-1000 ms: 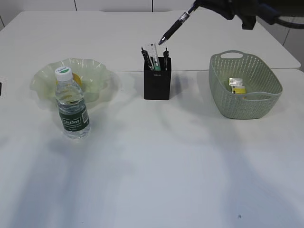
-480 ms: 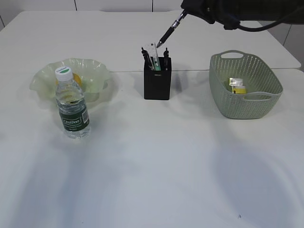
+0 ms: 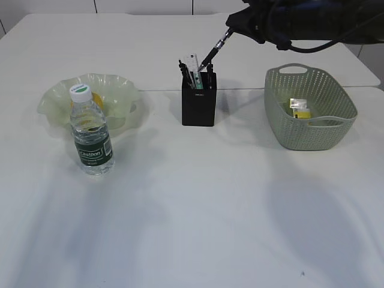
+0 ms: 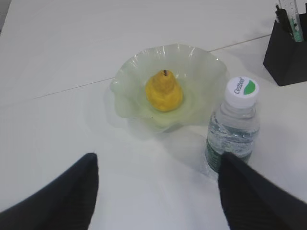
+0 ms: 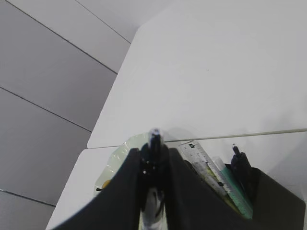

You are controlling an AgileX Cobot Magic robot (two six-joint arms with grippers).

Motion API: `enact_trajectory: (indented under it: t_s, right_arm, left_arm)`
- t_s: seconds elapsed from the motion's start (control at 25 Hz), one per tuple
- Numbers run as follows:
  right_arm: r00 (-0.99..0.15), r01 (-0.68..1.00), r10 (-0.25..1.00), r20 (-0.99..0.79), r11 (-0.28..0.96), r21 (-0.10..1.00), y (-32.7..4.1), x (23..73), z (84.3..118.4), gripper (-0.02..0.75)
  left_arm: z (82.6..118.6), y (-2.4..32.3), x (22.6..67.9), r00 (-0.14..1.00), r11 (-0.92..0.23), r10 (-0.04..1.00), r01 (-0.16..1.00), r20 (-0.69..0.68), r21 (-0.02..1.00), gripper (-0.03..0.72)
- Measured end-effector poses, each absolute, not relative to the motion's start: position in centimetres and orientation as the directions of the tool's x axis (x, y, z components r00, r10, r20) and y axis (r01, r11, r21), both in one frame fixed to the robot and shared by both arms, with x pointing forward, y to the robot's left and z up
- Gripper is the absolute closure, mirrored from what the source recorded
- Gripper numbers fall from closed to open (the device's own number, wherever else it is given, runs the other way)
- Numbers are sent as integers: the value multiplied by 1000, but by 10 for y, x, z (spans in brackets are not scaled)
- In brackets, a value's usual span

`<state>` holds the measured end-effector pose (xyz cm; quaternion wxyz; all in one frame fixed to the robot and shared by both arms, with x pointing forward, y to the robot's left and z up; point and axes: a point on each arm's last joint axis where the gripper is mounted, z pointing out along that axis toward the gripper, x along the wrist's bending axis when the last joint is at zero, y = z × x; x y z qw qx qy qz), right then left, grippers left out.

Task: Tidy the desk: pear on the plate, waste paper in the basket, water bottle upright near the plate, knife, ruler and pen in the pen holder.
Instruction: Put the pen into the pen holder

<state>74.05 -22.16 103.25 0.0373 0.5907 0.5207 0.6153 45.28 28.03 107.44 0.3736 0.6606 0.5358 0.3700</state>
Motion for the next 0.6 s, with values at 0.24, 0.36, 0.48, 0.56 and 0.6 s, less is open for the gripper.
enact_trajectory:
  t_s: [0.24,0.36,0.48,0.56,0.6]
  right_arm:
    - [-292,575,662,690,-455,680,-221,746,1024,651]
    - [-298,569,662,688,-456,685,-221,751,1023,651]
    - [-309,558,661,683,-456,694,-221,753,1027,651]
    - [-315,551,661,681,-456,698,-221,755,1029,651]
    - [-315,551,661,681,-456,698,-221,756,1028,651]
  left_arm:
    - [1066,291,453,91,-115,992,403,86,908,146]
    - [1061,293,452,83,-111,993,414,84,903,147]
    - [1062,293,452,81,-110,993,399,85,910,148]
    - [1063,293,452,79,-110,993,393,85,913,148]
    - [1063,293,452,79,-110,993,393,85,913,148]
